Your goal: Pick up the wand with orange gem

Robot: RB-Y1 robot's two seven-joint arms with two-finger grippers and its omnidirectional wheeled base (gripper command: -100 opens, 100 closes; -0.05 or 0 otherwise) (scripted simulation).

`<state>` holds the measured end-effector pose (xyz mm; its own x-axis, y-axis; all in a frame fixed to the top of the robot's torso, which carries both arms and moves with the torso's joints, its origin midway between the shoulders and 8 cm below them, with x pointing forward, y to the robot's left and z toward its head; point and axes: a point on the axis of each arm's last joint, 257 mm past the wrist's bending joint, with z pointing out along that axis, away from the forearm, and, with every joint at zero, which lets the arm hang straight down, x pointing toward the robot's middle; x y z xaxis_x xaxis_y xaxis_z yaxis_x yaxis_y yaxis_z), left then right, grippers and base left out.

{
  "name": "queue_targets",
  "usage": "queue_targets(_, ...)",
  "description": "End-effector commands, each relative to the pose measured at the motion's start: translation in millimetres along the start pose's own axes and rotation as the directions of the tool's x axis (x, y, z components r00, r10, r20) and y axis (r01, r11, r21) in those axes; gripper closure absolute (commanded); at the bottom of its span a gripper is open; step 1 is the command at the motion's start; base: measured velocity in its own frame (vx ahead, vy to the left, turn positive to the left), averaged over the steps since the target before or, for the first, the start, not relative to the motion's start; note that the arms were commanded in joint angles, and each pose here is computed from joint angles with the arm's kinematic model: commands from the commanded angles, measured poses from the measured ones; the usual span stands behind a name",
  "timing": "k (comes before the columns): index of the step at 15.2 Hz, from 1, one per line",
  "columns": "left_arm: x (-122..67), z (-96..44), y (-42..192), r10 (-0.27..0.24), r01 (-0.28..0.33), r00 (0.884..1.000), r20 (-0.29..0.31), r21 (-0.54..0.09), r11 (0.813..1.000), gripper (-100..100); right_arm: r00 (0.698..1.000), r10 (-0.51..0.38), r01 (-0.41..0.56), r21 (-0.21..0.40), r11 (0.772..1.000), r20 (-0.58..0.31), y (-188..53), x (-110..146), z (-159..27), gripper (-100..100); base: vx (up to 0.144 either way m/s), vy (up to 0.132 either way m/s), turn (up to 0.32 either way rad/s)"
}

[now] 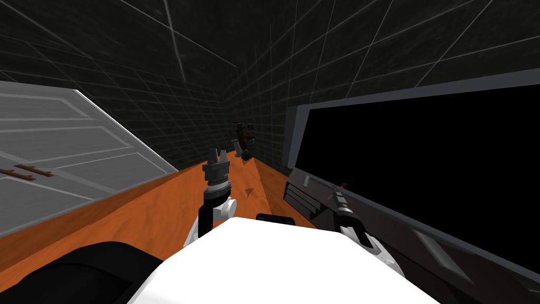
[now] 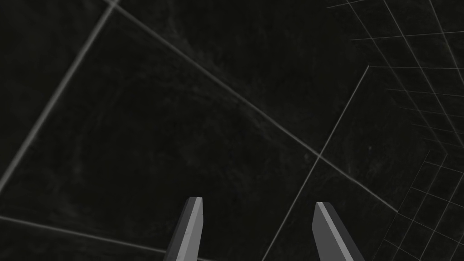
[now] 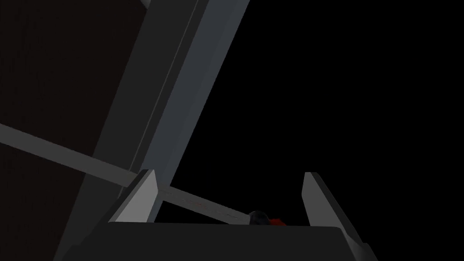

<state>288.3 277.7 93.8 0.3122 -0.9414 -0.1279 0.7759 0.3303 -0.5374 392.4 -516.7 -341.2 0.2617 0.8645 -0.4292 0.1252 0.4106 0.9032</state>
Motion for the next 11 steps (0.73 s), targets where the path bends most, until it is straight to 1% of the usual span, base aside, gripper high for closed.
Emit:
queue_targets(1, 0.0, 0.0, 0.0, 0.0, 0.0, 1.0, 0.0, 0.0, 1.0, 0, 0.995, -0.095, 0.095, 0.009, 0.995, -0.005, -2.1, -6.7, 5.2, -100, -0.007, 0.038, -0.018)
queue_targets(3, 0.0, 0.0, 0.0, 0.0, 0.0, 1.0, 0.0, 0.0, 1.0, 0, 0.992, -0.127, 0.127, 0.009, 0.992, -0.006, -2.1, -6.4, 5.2, -100, -0.004, 0.034, -0.013)
queue_targets(4, 0.0, 0.0, 0.0, 0.0, 0.0, 1.0, 0.0, 0.0, 1.0, 0, 0.981, -0.192, 0.192, 0.018, 0.981, -0.011, -4.1, -12.2, 9.5, -100, -0.002, 0.036, -0.015)
queue_targets(6, 0.0, 0.0, 0.0, 0.0, 0.0, 1.0, 0.0, 0.0, 1.0, 0, 0.975, -0.22, 0.22, 0.017, 0.975, -0.012, -4.1, -12.1, 9.5, -100, -0.004, 0.034, -0.014)
queue_targets(7, 0.0, 0.0, 0.0, 0.0, 0.0, 1.0, 0.0, 0.0, 1.0, 0, 0.958, -0.286, 0.287, 0.026, 0.958, -0.018, -6.2, -17.9, 13.6, -100, -0.005, 0.03, -0.015)
queue_targets(9, 0.0, 0.0, 0.0, 0.0, 0.0, 1.0, 0.0, 0.0, 1.0, 0, 0.951, -0.308, 0.309, 0.025, 0.951, -0.019, -6.2, -17.9, 13.6, -100, -0.007, 0.03, -0.012)
queue_targets(10, 0.0, 0.0, 0.0, 0.0, 0.0, 1.0, 0.0, 0.0, 1.0, 0, 0.928, -0.372, 0.373, 0.034, 0.927, -0.025, -8.3, -23.6, 17.4, -100, -0.01, 0.034, -0.015)
queue_targets(11, 0.0, 0.0, 0.0, 0.0, 0.0, 1.0, 0.0, 0.0, 1.0, 0, 0.921, -0.389, 0.39, 0.033, 0.92, -0.026, -8.3, -23.6, 17.4, -100, -0.009, 0.036, -0.019)
